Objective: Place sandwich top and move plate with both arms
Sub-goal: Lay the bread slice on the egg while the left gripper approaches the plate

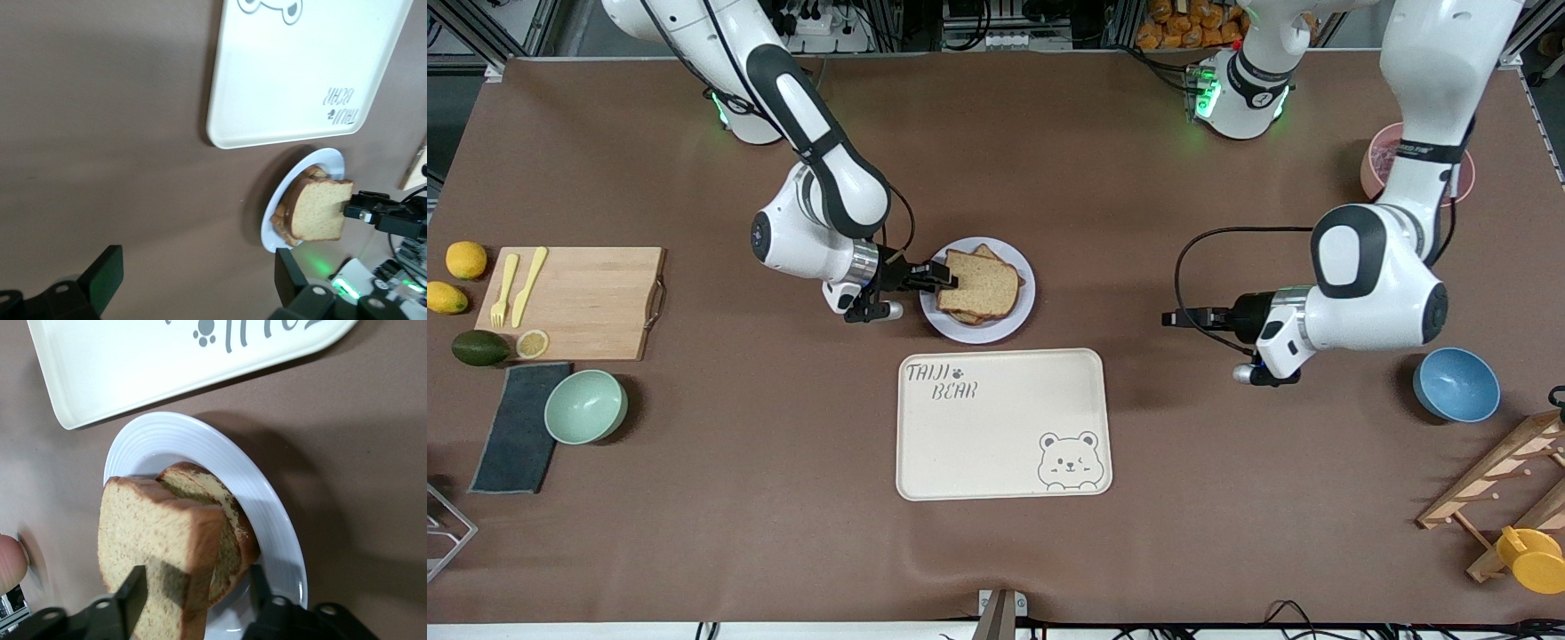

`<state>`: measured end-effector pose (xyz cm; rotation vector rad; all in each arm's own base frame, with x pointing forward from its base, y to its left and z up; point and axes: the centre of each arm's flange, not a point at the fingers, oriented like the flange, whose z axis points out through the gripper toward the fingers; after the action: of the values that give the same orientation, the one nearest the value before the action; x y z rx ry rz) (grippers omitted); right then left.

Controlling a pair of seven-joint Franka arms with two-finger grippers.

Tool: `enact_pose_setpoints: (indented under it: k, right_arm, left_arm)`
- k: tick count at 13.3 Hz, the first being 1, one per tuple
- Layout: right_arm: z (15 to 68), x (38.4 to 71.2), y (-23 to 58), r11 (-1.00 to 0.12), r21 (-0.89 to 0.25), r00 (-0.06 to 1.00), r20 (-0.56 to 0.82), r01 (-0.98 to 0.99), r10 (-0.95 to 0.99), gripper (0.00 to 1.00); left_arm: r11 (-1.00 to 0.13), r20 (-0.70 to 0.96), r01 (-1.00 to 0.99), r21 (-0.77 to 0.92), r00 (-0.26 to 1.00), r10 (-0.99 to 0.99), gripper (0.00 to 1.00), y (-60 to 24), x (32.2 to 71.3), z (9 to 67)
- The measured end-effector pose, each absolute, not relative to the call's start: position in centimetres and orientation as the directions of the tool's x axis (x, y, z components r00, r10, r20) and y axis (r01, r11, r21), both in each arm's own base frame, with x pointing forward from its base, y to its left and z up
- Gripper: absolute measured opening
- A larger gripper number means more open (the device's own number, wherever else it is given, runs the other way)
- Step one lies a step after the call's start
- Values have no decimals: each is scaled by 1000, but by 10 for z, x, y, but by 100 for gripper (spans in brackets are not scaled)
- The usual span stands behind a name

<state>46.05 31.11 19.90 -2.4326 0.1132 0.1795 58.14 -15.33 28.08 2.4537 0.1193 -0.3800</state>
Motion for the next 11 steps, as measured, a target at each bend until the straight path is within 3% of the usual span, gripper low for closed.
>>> enact_pose_setpoints:
  k: [5,11]
  right_arm:
    - [215,473,309,-764,-632,987,-152,-133,-46,71]
    - [277,525,276,-792,-587,975,-218,-170,-49,72]
  left_arm:
    - [-655,-247,177,734,969,-14,100,-195,549,239]
    - [-458,-112,85,885,993,-31,100,-213,516,170]
